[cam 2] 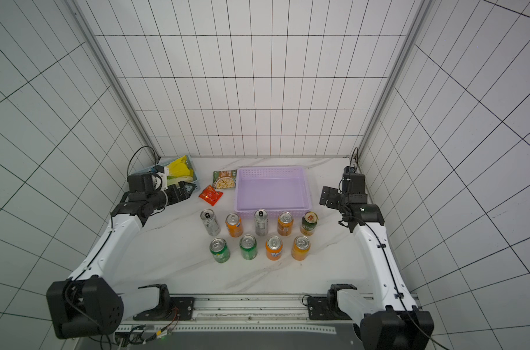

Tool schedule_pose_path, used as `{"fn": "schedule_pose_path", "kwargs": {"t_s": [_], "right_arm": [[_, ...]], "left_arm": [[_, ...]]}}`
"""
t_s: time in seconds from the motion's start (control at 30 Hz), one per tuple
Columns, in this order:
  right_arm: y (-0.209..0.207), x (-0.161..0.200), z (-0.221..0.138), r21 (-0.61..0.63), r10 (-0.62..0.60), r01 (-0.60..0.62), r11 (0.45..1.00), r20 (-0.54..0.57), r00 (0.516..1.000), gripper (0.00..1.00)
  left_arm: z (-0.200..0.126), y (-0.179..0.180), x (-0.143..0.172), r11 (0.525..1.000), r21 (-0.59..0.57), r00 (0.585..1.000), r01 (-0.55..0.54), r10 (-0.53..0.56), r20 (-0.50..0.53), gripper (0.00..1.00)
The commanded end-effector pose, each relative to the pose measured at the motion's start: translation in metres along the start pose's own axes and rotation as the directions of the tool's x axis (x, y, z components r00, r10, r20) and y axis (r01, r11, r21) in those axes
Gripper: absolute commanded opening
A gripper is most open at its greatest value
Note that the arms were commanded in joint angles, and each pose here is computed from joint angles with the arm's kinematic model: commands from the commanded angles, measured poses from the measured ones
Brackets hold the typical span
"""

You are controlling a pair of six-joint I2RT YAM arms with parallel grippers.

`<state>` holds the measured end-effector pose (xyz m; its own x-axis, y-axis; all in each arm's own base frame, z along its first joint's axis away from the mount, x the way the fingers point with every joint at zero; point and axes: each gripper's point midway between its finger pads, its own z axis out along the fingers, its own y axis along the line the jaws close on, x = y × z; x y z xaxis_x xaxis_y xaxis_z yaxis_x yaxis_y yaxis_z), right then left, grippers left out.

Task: Take out the drinks from the basket
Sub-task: Reset both arms

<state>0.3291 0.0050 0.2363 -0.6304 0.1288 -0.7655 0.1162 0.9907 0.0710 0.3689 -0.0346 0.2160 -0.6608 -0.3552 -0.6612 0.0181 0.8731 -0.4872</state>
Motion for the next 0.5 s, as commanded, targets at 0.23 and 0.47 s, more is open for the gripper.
{"fn": "schedule_pose_path", "kwargs": {"t_s": [0.23, 0.47], "right_arm": [[-0.059, 0.022, 0.043, 0.158, 0.036, -0.071, 0.985, 0.219, 0.975, 0.99], [-0.065, 0.042, 0.078, 0.132, 0.065, -0.096, 0.987, 0.219, 0.973, 0.99]], "left_arm": [[-0.008, -0.003, -0.013, 1.000, -0.007, 0.999, -0.023, 0.024, 0.044, 0.98], [-0.008, -0.002, -0.013, 1.000, -0.011, 0.999, -0.023, 0.024, 0.044, 0.98]]}}
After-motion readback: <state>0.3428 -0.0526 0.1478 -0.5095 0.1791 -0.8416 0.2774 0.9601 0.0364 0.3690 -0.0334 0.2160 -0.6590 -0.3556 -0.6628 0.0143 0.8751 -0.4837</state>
